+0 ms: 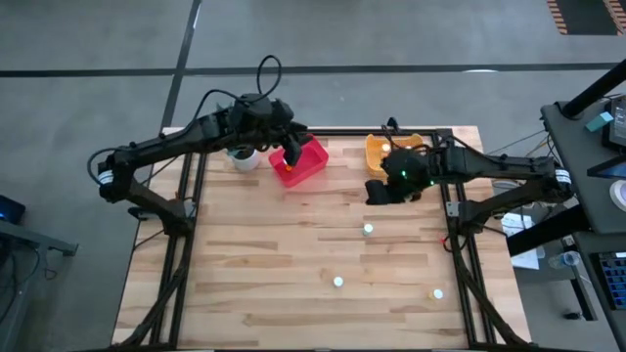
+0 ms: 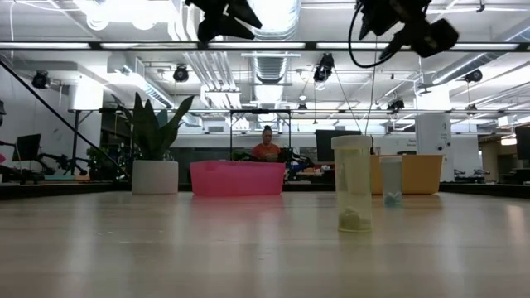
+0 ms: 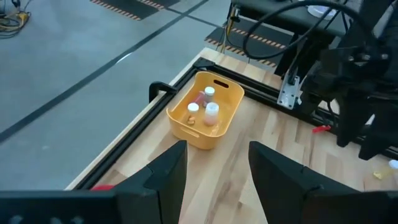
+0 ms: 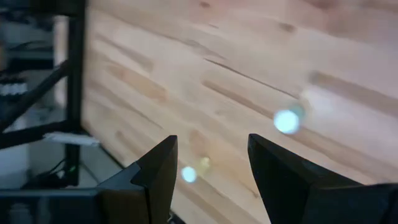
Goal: Pick and place medicine bottles into bin by pill shape (circle, oval)
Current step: Put the green tablet bottle into the pink bin
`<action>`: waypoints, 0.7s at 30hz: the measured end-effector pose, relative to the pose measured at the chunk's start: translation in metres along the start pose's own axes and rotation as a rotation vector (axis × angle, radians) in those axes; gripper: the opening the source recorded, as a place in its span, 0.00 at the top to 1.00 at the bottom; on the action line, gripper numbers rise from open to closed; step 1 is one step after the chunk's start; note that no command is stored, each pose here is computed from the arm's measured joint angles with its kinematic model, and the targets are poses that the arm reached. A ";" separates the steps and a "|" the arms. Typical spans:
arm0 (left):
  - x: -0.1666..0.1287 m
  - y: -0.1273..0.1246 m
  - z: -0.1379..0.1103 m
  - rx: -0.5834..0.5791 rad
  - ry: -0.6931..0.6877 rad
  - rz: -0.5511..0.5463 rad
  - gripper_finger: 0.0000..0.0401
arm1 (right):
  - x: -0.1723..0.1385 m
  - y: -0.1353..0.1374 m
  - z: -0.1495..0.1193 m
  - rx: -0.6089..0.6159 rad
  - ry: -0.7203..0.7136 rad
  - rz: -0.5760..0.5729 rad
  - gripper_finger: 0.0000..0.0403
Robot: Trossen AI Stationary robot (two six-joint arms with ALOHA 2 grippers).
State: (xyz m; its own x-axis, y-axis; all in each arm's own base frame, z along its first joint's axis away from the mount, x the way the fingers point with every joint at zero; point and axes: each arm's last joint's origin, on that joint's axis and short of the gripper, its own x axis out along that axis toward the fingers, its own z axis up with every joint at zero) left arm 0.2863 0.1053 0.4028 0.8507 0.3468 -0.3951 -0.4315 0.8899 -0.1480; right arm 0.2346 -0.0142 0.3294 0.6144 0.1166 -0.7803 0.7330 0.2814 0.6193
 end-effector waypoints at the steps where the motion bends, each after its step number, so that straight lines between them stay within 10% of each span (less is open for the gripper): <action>1: 0.000 0.000 0.000 0.001 0.001 -0.001 0.61 | 0.000 0.000 -0.004 0.012 -0.003 -0.021 0.54; 21: -0.013 -0.001 0.002 0.036 -0.025 -0.006 0.61 | 0.115 0.001 -0.020 -0.061 0.154 -0.549 0.54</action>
State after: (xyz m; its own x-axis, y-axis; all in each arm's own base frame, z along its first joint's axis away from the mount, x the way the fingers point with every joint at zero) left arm 0.2759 0.1007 0.4104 0.8606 0.3483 -0.3714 -0.4158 0.9018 -0.1178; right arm 0.2998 0.0184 0.2384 0.0955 0.0739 -0.9927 0.9119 0.3934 0.1170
